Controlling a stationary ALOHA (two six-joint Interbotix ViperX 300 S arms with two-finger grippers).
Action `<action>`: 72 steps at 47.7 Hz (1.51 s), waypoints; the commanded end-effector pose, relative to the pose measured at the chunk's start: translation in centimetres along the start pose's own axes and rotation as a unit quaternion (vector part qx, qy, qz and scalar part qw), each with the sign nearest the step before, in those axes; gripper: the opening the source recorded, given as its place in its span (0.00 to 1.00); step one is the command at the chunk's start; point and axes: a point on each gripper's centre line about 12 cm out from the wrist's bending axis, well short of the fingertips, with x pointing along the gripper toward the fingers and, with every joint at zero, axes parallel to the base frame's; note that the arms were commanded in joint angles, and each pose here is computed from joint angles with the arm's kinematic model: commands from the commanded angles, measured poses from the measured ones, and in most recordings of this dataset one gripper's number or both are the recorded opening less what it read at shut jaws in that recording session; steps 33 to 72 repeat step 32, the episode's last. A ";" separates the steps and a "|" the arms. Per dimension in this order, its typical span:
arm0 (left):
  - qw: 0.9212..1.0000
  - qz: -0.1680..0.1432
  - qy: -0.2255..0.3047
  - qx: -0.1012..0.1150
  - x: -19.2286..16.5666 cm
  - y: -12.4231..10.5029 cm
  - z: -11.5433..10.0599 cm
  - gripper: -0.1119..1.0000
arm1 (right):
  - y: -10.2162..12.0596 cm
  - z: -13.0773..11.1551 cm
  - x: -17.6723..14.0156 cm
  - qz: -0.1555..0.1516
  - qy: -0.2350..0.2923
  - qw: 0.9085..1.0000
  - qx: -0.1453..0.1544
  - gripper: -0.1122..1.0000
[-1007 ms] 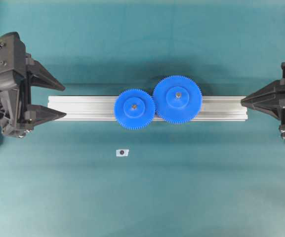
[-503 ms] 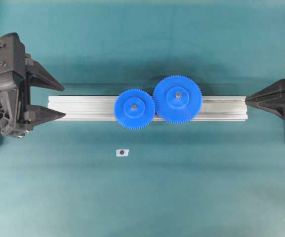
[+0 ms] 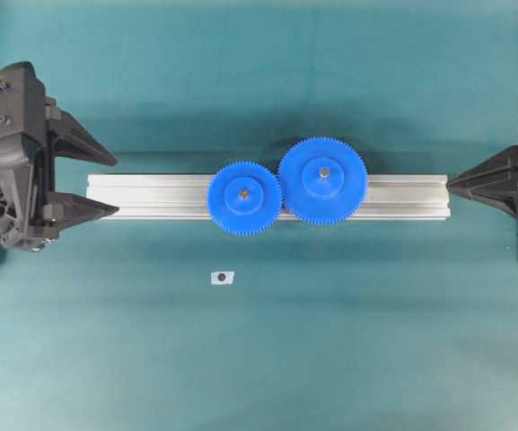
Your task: Find the location of the shaft and insert the small gear.
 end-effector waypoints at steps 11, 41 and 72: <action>1.000 -0.002 -0.013 0.004 -0.2 -0.1 0.7 0.82 | 0.1 0.5 0.0 0.000 -0.006 1.000 0.003 0.18; 1.000 -0.002 -0.011 0.004 -0.1 -0.1 0.7 0.82 | 0.0 0.4 0.0 -0.001 -0.004 1.000 0.003 0.18; 1.000 -0.002 -0.011 0.004 -0.1 -0.1 0.7 0.82 | 0.0 0.4 0.0 -0.001 -0.004 1.000 0.003 0.18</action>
